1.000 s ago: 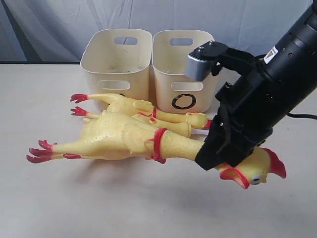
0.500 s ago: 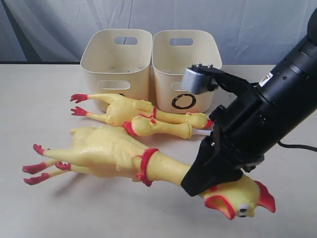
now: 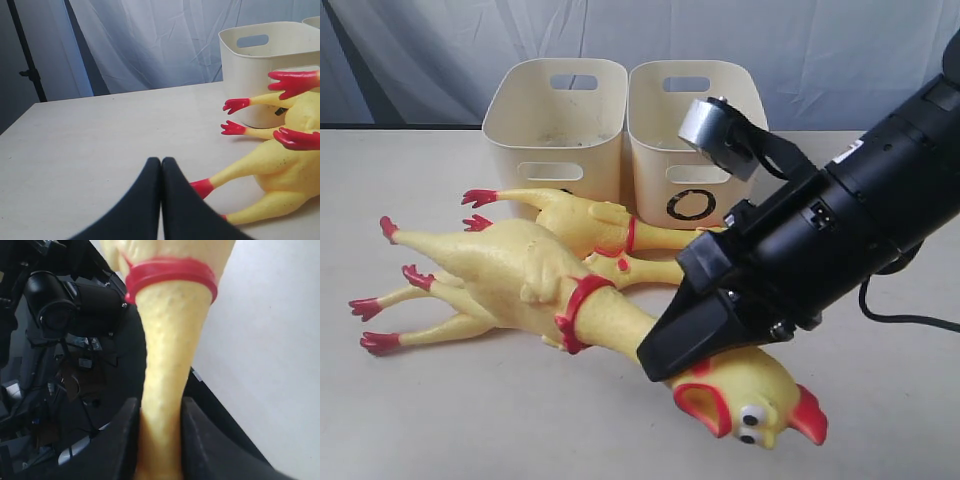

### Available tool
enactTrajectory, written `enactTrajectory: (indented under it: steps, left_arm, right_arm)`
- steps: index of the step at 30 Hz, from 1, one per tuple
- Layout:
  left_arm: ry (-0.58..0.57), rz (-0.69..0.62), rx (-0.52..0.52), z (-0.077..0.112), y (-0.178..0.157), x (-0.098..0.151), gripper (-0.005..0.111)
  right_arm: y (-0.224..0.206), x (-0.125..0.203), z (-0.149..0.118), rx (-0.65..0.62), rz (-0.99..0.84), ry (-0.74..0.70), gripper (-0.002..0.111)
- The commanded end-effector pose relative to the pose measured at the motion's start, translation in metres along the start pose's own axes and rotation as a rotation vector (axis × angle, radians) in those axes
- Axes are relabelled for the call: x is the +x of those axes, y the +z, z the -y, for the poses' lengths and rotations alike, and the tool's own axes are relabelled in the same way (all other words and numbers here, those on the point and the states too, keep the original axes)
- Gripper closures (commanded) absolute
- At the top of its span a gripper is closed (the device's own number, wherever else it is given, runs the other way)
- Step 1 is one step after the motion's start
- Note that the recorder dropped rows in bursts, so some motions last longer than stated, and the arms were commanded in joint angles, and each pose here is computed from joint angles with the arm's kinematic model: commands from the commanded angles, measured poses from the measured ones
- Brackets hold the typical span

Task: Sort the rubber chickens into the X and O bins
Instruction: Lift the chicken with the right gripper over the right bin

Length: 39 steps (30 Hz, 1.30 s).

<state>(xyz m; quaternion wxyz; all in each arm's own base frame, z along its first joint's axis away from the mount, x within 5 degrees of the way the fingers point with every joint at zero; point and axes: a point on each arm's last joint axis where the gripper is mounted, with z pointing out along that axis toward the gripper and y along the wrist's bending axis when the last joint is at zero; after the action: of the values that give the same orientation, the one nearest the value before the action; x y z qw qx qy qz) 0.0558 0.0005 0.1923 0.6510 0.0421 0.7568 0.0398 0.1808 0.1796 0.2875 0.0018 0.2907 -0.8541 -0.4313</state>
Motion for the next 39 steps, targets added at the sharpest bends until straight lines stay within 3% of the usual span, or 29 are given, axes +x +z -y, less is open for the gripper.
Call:
enactTrajectory:
  steps: [1, 16, 28, 39]
  left_arm:
    - [-0.002, 0.005, -0.002, 0.0, 0.0, 0.0, 0.106]
    - [-0.002, 0.005, -0.002, 0.0, 0.0, 0.0, 0.106]
    - [-0.002, 0.005, -0.002, 0.0, 0.0, 0.0, 0.106]
    - [-0.002, 0.005, -0.002, 0.0, 0.0, 0.0, 0.106]
  right_arm:
    - [-0.003, -0.005, -0.002, -0.006, 0.063, -0.014, 0.109]
    - [-0.012, -0.036, 0.013, 0.167, 0.416, 0.007, 0.109]
    - [-0.024, -0.055, 0.016, 0.192, 0.67, 0.093, 0.109]
    - [-0.079, -0.07, 0.014, 0.134, 0.747, 0.169, 0.109]
